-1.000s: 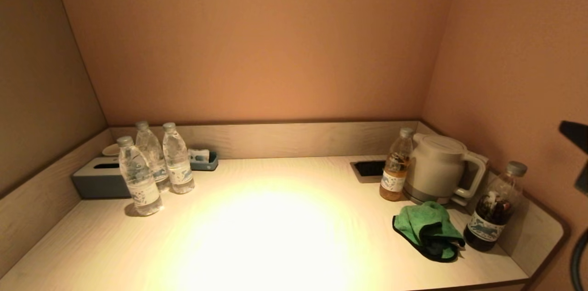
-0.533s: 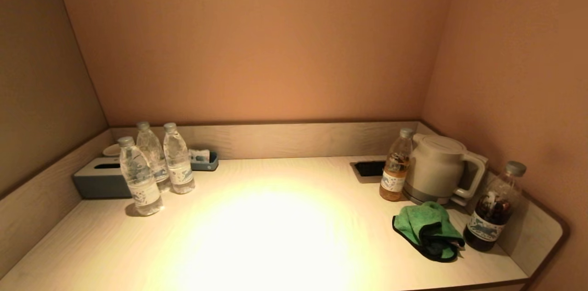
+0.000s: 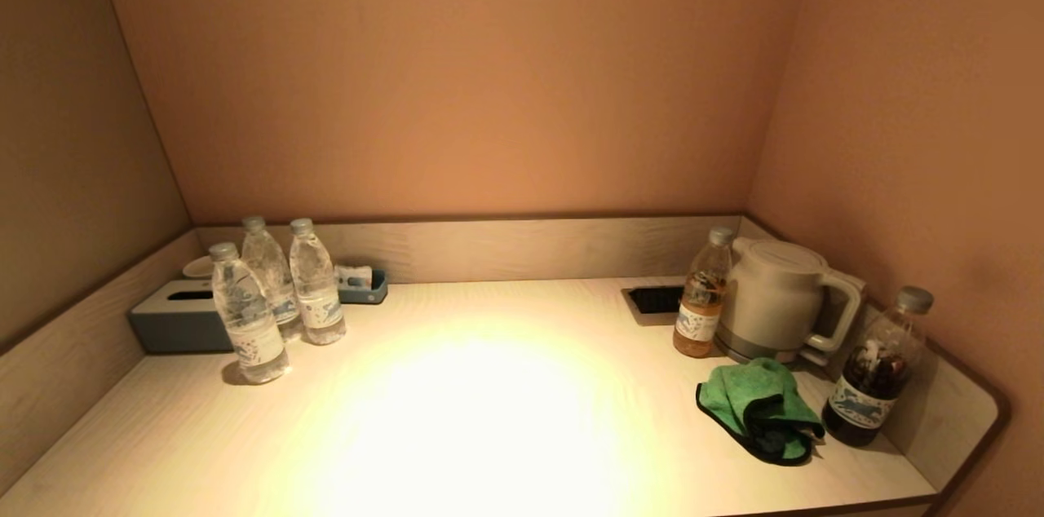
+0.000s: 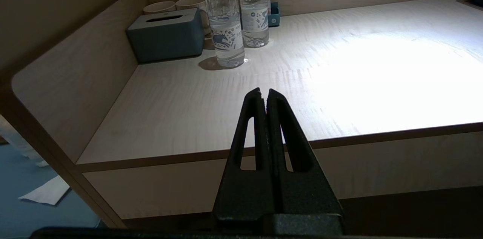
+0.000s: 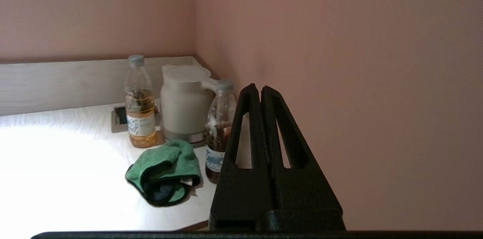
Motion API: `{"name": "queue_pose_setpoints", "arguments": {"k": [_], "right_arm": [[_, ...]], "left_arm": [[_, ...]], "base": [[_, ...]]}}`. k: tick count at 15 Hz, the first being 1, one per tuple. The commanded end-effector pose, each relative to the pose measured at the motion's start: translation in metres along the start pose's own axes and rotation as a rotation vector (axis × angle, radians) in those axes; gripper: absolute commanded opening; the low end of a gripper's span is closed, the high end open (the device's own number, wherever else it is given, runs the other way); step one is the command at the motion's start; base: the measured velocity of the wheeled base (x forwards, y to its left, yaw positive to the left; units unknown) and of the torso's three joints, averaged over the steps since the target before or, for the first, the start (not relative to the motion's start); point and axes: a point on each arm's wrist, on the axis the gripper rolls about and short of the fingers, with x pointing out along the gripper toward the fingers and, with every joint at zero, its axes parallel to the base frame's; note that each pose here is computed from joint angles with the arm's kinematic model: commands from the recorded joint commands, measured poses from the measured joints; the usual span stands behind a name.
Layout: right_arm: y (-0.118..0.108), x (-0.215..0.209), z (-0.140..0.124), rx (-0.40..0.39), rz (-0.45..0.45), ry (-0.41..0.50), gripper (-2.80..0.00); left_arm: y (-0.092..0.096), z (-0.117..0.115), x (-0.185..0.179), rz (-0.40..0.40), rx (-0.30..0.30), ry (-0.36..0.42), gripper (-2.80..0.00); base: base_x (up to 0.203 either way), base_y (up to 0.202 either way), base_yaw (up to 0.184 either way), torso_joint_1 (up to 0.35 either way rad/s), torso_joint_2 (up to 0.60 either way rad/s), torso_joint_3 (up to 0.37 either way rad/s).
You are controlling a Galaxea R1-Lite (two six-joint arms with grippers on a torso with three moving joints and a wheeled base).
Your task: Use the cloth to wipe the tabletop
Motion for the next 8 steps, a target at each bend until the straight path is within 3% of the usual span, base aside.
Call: {"name": "queue_pose_setpoints", "arguments": {"k": [1, 6, 8], "right_arm": [[-0.001, -0.011, -0.012, 0.008, 0.054, -0.04, -2.8], [-0.004, -0.043, -0.041, 0.016, 0.201, -0.083, -2.8], [-0.003, -0.049, -0.05, 0.035, 0.266, -0.059, -2.8]], "left_arm": [[0.0, 0.0, 0.0, -0.001, 0.0, 0.001, -2.8], [0.0, 0.0, 0.0, 0.0, 0.0, 0.002, -2.8], [0.0, 0.0, 0.0, 0.0, 0.0, 0.001, -2.8]], "base": [[0.0, 0.0, 0.0, 0.0, 0.0, 0.0], [0.0, 0.0, 0.0, 0.0, 0.0, 0.0], [0.0, 0.0, 0.0, 0.0, 0.0, 0.0]]}}
